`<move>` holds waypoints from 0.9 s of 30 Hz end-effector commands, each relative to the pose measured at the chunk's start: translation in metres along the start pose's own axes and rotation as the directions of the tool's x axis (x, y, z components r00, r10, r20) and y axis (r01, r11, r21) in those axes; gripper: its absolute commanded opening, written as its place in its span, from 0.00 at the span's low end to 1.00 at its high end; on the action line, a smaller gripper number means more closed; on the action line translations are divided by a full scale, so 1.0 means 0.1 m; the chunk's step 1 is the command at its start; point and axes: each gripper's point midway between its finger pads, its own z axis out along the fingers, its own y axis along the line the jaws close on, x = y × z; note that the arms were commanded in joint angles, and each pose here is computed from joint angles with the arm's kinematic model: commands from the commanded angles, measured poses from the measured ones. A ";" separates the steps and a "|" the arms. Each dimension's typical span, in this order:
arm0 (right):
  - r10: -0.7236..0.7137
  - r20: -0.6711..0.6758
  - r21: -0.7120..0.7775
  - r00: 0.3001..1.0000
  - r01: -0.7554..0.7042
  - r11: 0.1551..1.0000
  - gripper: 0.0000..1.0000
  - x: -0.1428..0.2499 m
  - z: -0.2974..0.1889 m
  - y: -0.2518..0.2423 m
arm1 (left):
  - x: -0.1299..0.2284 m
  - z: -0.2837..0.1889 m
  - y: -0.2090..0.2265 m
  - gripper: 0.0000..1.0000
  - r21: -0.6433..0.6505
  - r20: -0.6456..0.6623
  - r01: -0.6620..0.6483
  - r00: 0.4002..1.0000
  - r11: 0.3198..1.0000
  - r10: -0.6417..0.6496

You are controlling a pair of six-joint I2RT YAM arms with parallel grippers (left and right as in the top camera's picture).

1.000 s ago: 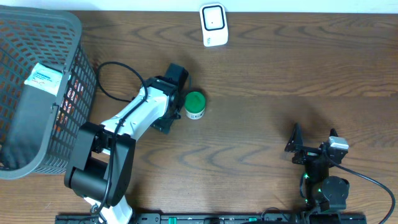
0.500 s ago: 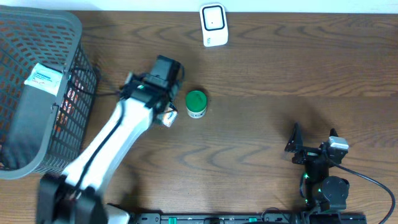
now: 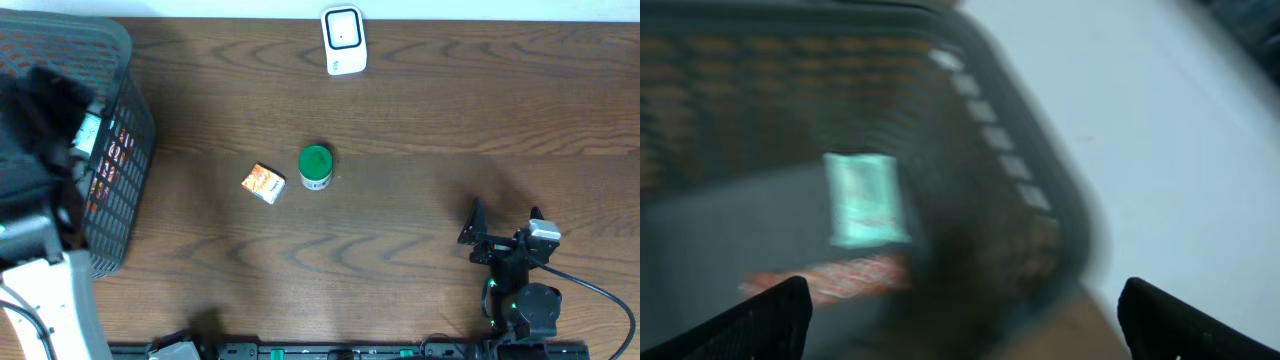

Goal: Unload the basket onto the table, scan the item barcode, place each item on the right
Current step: 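Return the left gripper to the basket and grasp the red TOP bar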

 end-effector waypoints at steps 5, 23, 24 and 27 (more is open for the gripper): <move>-0.010 0.002 0.018 1.000 0.010 1.000 0.99 0.00 0.00 -0.04 | 0.16 0.50 0.47 0.98 0.132 -0.201 -0.471 0.849 0.872 0.489; -0.010 0.002 0.018 1.000 0.010 1.000 0.99 0.00 0.00 -0.04 | 1.14 1.53 1.38 0.98 0.203 -0.597 -0.639 0.520 0.742 0.611; -0.010 0.002 0.018 1.000 0.010 1.000 0.99 0.00 0.00 -0.04 | 1.18 1.56 1.42 0.98 0.207 -0.610 -0.636 0.511 0.744 0.606; -0.011 0.002 0.018 1.000 0.010 1.000 0.99 0.00 0.00 -0.04 | 1.33 1.67 1.51 0.98 0.230 -0.643 -0.634 0.470 0.738 0.604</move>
